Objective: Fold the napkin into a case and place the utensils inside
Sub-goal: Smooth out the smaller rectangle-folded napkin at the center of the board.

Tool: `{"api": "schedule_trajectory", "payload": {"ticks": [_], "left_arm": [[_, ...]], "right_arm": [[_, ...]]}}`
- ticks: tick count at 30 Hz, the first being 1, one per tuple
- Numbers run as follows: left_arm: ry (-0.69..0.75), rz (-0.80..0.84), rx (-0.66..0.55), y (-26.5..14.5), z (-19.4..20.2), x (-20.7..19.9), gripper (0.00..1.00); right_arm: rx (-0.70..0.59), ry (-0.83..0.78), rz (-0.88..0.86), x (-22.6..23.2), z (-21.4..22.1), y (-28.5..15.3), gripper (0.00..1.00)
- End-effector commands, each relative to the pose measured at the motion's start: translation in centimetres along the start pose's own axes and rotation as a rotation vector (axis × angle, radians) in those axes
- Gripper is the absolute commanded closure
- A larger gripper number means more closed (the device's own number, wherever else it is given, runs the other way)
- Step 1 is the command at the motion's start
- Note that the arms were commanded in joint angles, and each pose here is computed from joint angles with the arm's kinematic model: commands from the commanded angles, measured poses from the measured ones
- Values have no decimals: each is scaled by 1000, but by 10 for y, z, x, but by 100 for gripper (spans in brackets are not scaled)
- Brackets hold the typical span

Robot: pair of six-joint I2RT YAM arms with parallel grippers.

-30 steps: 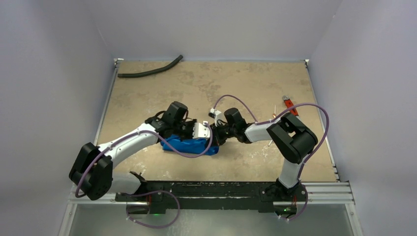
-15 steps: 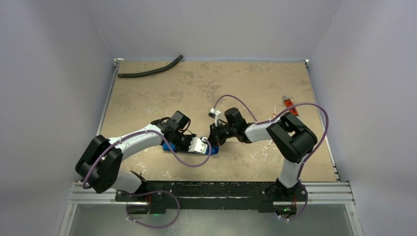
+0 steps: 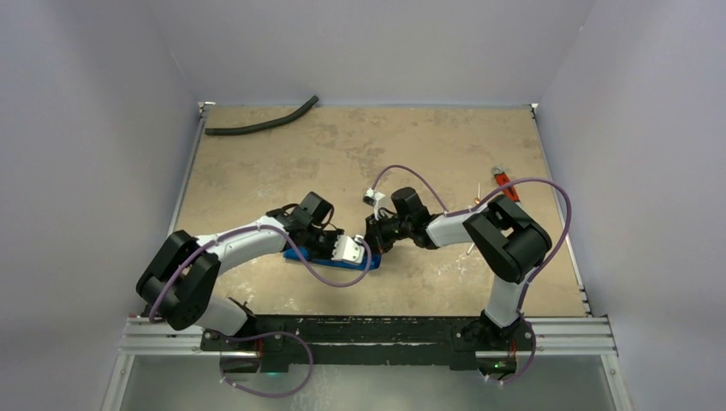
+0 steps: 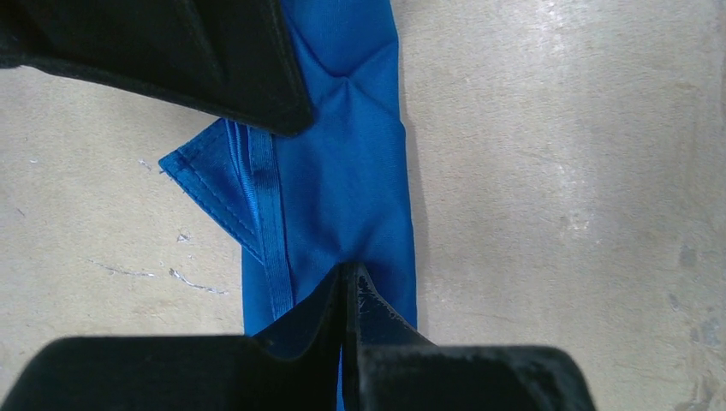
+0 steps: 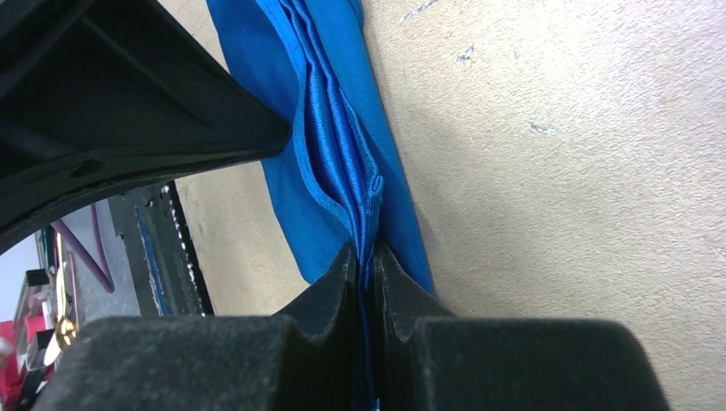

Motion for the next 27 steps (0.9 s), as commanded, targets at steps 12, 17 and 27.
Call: {"api": "schedule_trajectory", "payload": {"ticks": [12,17,27], "left_arm": [[-39,11,57,18,22,-14,100],[-63,23,47,17,22,-19,100],[-94,-21,5,12,14,-15,100]], "right_arm": [[73,28,110,9,-3,-22,59],[17,-26,214,19,-28,-43,5],[-138,-13,161,37,-53,-55,1]]}}
Point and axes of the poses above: each gripper's point midway between its finger pads, its own y axis out along the fingers, its own x axis along the line the jaws close on, z = x × y, the point moved 10 cm from there along -y, back along the fingers
